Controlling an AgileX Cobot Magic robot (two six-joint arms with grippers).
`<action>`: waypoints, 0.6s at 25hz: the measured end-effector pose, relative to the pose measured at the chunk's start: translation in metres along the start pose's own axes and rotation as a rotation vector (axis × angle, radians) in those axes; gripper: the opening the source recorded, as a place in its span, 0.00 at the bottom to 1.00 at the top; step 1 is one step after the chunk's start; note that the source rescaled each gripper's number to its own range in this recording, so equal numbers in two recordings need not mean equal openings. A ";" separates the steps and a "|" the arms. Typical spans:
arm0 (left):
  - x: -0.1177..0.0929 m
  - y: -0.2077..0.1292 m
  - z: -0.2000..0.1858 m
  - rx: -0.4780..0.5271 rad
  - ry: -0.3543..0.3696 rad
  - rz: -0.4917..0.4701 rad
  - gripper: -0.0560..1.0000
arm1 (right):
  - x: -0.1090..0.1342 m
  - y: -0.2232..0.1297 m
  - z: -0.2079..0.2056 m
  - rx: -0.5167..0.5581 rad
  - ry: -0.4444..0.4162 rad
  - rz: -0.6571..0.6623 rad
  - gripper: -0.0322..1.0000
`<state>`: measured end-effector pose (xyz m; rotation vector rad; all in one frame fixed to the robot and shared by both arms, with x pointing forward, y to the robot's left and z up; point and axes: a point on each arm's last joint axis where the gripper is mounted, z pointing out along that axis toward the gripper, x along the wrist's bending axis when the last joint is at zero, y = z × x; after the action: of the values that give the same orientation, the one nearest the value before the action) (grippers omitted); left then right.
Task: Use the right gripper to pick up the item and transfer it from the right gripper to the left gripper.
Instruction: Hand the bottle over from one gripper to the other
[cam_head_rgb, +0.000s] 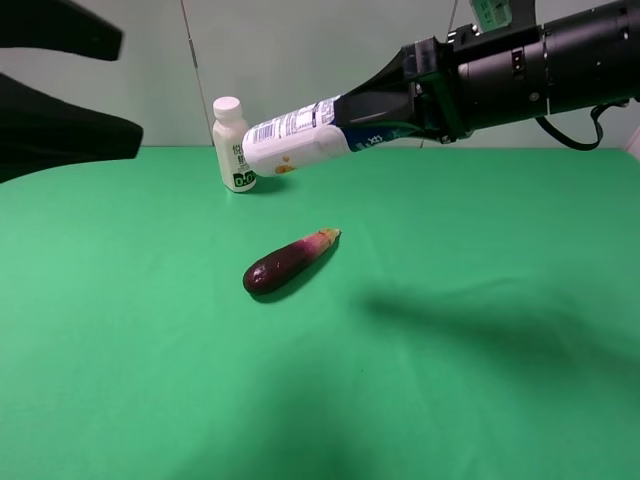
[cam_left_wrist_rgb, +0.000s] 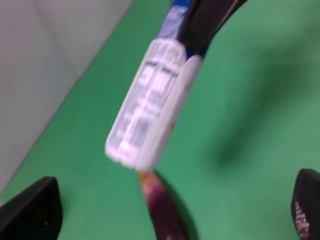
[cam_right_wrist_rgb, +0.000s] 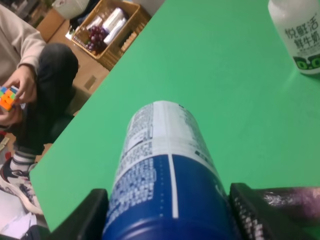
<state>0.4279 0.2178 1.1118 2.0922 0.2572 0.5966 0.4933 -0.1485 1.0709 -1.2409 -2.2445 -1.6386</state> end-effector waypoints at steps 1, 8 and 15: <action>0.002 0.000 0.007 -0.001 -0.035 0.032 1.00 | 0.000 0.000 0.000 0.001 -0.001 -0.001 0.03; 0.007 0.009 0.055 -0.020 -0.200 0.206 1.00 | 0.000 -0.001 0.000 0.007 -0.003 -0.008 0.03; 0.006 0.009 0.085 -0.013 -0.245 0.285 1.00 | -0.001 -0.002 0.000 0.020 -0.007 -0.022 0.03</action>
<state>0.4752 0.1534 1.0820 2.1811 -0.1870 0.4976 0.4925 -0.1490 1.0692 -1.2232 -2.2811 -1.6176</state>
